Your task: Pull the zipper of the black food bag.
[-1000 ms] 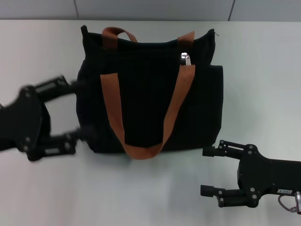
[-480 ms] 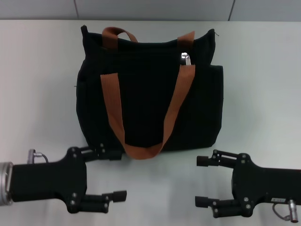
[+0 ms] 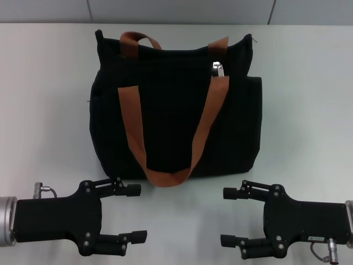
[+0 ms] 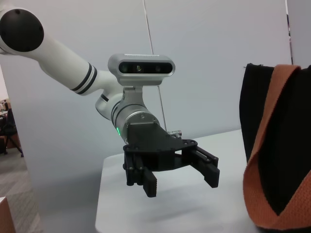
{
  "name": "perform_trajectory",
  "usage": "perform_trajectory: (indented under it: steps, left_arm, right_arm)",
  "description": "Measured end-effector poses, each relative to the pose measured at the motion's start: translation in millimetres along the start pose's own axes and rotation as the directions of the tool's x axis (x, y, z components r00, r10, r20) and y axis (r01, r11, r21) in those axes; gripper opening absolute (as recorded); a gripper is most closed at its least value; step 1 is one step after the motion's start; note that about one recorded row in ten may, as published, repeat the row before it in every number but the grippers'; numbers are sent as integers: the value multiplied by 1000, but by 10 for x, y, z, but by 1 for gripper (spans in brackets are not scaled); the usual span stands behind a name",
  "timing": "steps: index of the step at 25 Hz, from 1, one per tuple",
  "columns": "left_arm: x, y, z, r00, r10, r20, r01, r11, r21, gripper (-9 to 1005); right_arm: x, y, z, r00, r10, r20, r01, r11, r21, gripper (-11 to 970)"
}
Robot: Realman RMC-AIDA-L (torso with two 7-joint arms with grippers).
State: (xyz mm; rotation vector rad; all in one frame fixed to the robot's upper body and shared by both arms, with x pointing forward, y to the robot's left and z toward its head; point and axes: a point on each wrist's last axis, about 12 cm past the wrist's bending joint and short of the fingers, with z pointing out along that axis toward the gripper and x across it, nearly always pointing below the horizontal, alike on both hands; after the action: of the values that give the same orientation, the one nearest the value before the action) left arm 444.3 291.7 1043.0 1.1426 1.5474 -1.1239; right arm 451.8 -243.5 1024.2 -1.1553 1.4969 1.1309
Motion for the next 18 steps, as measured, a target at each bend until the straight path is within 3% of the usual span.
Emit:
perform_trajectory:
  steps: [18]
  left_arm:
    - [8,-14,-30,1000,-11,-7,11,1000,6,833]
  right_arm:
    - [-18,-19,15,1000,-7,0,7,1000,-5,833]
